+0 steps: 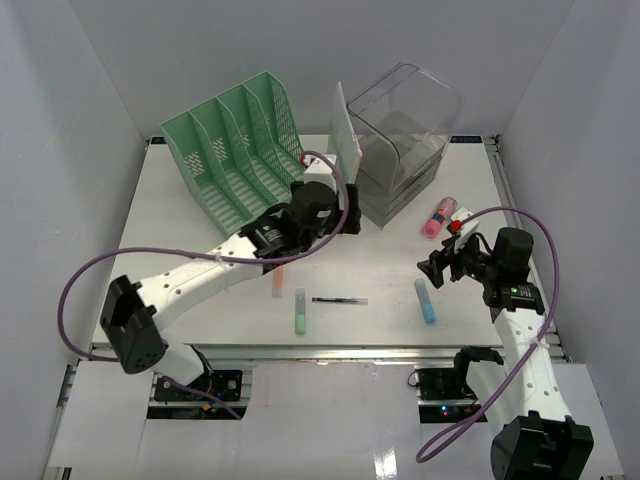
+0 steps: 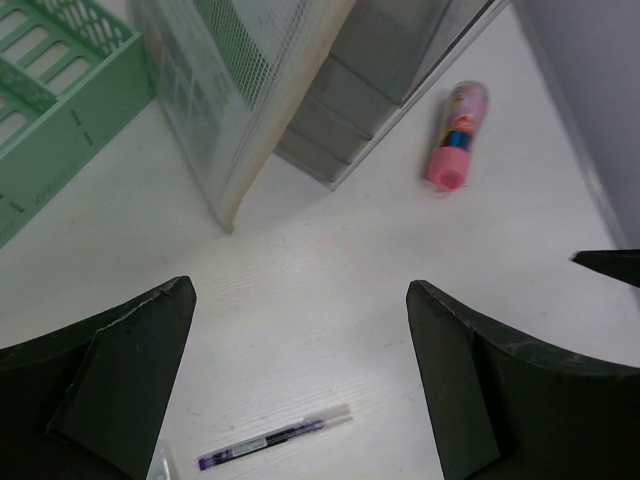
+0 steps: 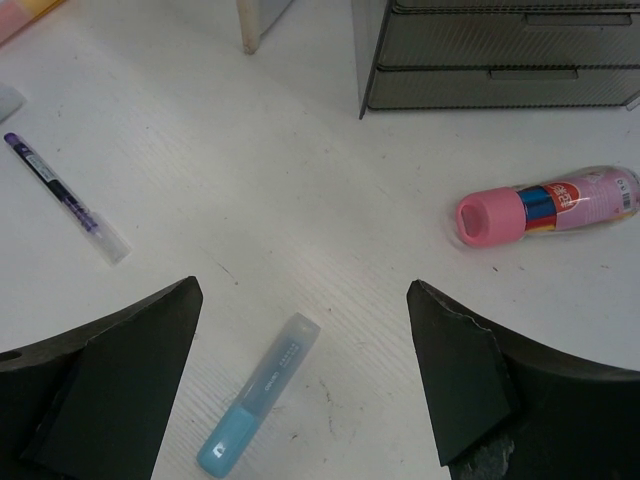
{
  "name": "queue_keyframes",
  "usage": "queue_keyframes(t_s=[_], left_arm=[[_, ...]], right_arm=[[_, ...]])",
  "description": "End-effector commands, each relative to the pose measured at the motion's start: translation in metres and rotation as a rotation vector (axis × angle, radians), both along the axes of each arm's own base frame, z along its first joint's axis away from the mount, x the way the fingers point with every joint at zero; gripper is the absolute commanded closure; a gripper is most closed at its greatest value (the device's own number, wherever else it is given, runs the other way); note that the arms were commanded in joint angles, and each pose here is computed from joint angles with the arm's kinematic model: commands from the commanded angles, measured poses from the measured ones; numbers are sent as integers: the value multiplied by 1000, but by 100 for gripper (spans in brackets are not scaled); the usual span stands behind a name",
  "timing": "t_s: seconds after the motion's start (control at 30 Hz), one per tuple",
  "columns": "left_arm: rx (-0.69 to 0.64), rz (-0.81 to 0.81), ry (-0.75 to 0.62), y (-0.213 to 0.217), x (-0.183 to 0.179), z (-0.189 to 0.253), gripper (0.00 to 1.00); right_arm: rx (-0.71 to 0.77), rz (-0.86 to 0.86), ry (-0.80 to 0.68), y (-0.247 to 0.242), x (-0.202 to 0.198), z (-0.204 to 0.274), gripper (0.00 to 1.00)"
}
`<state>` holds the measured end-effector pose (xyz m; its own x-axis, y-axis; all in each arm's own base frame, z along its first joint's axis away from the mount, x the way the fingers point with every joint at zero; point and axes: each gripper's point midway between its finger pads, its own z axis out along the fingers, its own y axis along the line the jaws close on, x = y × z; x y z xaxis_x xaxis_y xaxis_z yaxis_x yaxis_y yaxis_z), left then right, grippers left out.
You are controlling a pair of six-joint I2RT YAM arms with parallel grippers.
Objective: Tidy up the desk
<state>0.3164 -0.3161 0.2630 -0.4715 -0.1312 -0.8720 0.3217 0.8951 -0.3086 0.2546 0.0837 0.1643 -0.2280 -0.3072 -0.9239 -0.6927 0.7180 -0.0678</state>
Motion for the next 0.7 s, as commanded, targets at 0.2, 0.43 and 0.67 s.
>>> queue_keyframes(t_s=[0.2,0.43,0.67], left_arm=[[301,269,-212,-25,45,14,5],[481,342,-350,-37,79,9,9],[498,375,-460,-45,99,33,30]], right_arm=[[-15,12,-95,0,4,28,10],[-16,10,-100,0,3,29,10],[-18,11,-100,-1,3,28,10]])
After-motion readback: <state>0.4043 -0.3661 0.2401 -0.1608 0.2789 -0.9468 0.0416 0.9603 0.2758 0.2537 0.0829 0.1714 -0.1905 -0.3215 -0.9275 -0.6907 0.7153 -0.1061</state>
